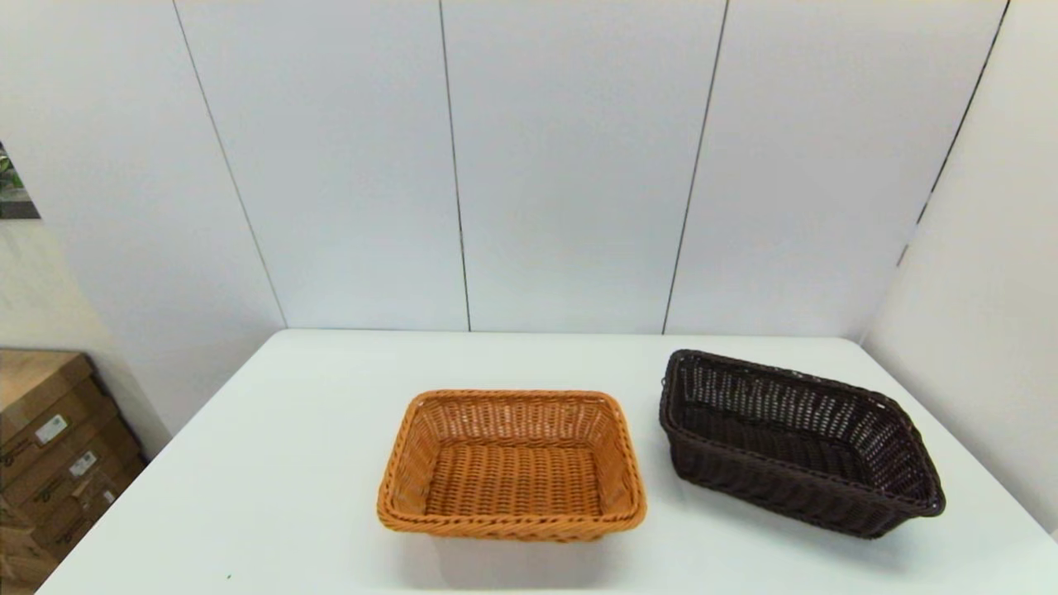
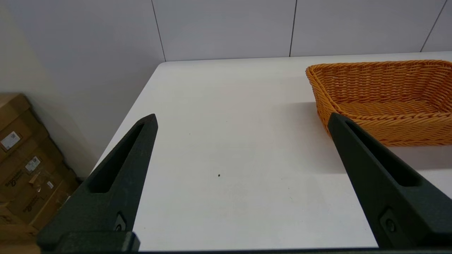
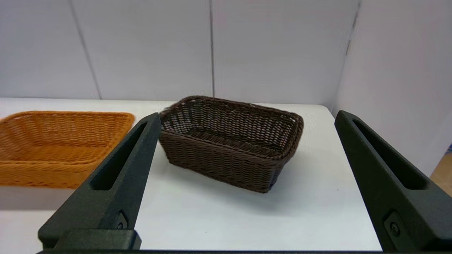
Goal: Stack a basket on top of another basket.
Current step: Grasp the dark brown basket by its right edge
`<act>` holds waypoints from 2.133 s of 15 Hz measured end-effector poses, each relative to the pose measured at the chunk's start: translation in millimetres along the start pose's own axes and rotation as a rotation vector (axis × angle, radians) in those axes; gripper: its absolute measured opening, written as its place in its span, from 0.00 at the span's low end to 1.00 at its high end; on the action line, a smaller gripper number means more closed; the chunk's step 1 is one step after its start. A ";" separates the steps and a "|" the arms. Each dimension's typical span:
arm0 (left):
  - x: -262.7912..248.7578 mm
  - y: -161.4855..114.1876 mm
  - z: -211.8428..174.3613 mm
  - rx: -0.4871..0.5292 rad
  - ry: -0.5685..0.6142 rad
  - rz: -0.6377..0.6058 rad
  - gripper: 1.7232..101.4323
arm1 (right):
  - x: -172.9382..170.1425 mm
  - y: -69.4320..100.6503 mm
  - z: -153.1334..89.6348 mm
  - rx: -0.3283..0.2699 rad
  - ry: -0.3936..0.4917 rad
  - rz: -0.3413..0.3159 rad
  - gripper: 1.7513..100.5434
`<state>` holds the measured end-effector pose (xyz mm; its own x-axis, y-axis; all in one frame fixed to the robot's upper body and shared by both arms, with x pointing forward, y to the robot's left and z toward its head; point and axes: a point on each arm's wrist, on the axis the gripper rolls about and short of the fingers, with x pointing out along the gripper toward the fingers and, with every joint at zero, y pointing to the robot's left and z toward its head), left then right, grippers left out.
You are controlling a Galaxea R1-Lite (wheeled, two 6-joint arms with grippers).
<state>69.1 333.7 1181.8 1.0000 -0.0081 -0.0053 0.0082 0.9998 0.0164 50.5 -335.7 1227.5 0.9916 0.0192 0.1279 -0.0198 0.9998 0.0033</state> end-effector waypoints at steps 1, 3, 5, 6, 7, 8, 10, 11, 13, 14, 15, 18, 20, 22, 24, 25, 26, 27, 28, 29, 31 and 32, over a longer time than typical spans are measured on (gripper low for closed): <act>0.0 0.0 0.0 0.001 0.000 0.000 0.96 | -2.8 0.4 5.4 -0.002 -0.001 0.014 0.97; 0.0 0.0 0.0 0.001 0.000 0.000 0.96 | -8.2 1.0 15.5 -0.014 -0.008 0.033 0.97; 0.0 0.0 0.0 0.000 0.000 0.000 0.96 | -12.8 1.3 23.7 -0.020 -0.008 0.037 0.97; 0.0 0.0 0.0 0.000 0.000 0.000 0.96 | -14.1 1.5 28.2 -0.020 -0.012 0.045 0.97; 0.0 0.0 0.0 0.000 0.000 0.000 0.96 | -14.5 1.8 32.2 -0.019 -0.018 0.054 0.97; 0.0 0.0 0.0 0.000 0.000 0.000 0.96 | -14.3 1.8 34.8 -0.020 -0.019 0.056 0.97; 0.0 0.0 0.0 0.000 0.000 0.000 0.96 | -13.9 1.9 38.8 -0.021 -0.019 0.058 0.97; 0.0 0.0 0.0 0.000 0.000 0.000 0.96 | -13.6 1.9 41.2 -0.022 -0.021 0.058 0.97; 0.0 0.0 0.0 0.000 0.000 0.000 0.96 | -12.7 1.9 48.7 -0.022 -0.025 0.058 0.97; 0.0 0.0 0.0 0.000 0.000 0.000 0.96 | -12.0 1.8 50.3 -0.028 -0.022 0.059 0.97; 0.0 0.0 0.0 0.000 0.000 0.000 0.96 | -10.8 1.8 51.5 -0.038 -0.017 0.060 0.97; 0.0 0.0 0.0 0.000 0.000 0.000 0.96 | -5.7 1.6 59.2 -0.049 -0.001 0.062 0.97; 0.0 0.0 0.0 0.000 0.000 0.000 0.96 | -1.5 1.4 65.5 -0.049 0.013 0.062 0.97; 0.0 0.0 0.0 0.000 0.000 0.000 0.96 | 3.8 1.0 72.3 -0.057 0.033 0.067 0.97; 0.0 0.0 0.0 0.000 0.000 0.000 0.96 | 10.1 0.6 77.0 -0.064 0.055 0.073 0.97; 0.0 0.0 0.0 0.000 0.000 0.000 0.96 | 13.6 0.6 78.3 -0.068 0.069 0.073 0.97; 0.0 0.0 0.0 0.000 0.000 0.000 0.96 | 17.2 0.5 79.2 -0.069 0.084 0.073 0.97; 0.0 0.0 0.0 0.000 0.000 0.000 0.96 | 21.9 0.4 80.0 -0.069 0.102 0.072 0.97; 0.0 0.0 0.0 0.000 0.000 0.000 0.96 | 27.2 0.4 80.5 -0.067 0.125 0.071 0.97; 0.0 0.0 0.0 0.000 0.000 0.000 0.96 | 34.4 0.2 80.5 -0.061 0.157 0.068 0.97; 0.0 0.0 0.0 0.000 0.000 0.000 0.96 | 51.6 -0.4 78.4 -0.042 0.242 0.043 0.97; 0.0 0.0 0.0 0.000 0.000 0.000 0.96 | 61.3 -1.0 76.2 -0.028 0.291 0.018 0.97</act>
<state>69.1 333.7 1181.8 1.0000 -0.0077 -0.0053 0.0077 0.9998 0.0168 101.5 -336.0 1311.0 0.9861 0.0336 -0.1627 -0.0380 0.9990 -0.0242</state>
